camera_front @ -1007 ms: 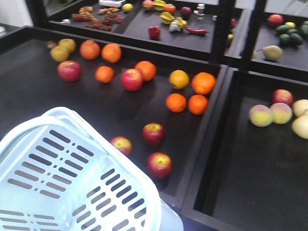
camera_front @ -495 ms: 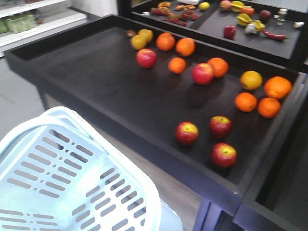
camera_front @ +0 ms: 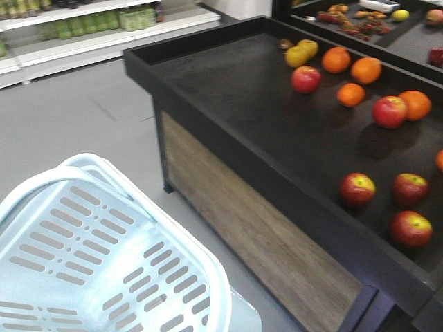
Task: Pick three apples into basket with both arms
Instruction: 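Drive the base across the floor carrying the basket in the left gripper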
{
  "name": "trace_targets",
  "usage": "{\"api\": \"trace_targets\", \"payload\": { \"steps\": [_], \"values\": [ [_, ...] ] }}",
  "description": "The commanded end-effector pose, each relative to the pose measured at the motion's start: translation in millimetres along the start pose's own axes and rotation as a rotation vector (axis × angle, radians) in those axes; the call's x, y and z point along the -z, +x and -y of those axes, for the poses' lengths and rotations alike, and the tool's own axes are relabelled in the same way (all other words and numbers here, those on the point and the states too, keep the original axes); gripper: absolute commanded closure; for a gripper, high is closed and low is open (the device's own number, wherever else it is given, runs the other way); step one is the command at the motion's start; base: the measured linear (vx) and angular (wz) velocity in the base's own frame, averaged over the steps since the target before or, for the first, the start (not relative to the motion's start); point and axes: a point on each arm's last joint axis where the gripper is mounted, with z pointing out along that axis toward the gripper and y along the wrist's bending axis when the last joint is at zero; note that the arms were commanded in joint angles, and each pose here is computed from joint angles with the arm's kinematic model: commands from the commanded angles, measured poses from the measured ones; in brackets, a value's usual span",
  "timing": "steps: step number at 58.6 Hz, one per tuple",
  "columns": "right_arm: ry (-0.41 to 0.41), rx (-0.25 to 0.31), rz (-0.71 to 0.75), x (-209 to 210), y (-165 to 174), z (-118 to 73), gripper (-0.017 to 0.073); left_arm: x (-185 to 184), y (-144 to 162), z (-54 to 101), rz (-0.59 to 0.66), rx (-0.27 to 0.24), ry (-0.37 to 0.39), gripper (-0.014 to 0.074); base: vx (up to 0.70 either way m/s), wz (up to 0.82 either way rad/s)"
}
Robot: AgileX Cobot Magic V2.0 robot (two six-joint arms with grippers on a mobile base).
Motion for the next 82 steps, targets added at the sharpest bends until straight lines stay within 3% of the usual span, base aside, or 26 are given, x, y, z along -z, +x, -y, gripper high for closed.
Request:
{"api": "trace_targets", "payload": {
  "steps": [1, 44, 82],
  "values": [
    [-0.001, 0.015, 0.071, 0.5, -3.2, -0.2, 0.0568, 4.7, -15.7, 1.1, 0.120, 0.022, 0.001, 0.0599, -0.13, 0.49],
    [-0.001, 0.015, 0.071, 0.5, -3.2, -0.2, 0.0568, 4.7, -15.7, 1.1, 0.120, 0.022, 0.001, 0.0599, -0.11, 0.47],
    [-0.001, 0.015, 0.071, 0.5, -3.2, -0.2, 0.0568, 4.7, -15.7, 1.1, 0.120, 0.022, 0.001, 0.0599, 0.02, 0.25]
  ]
}}
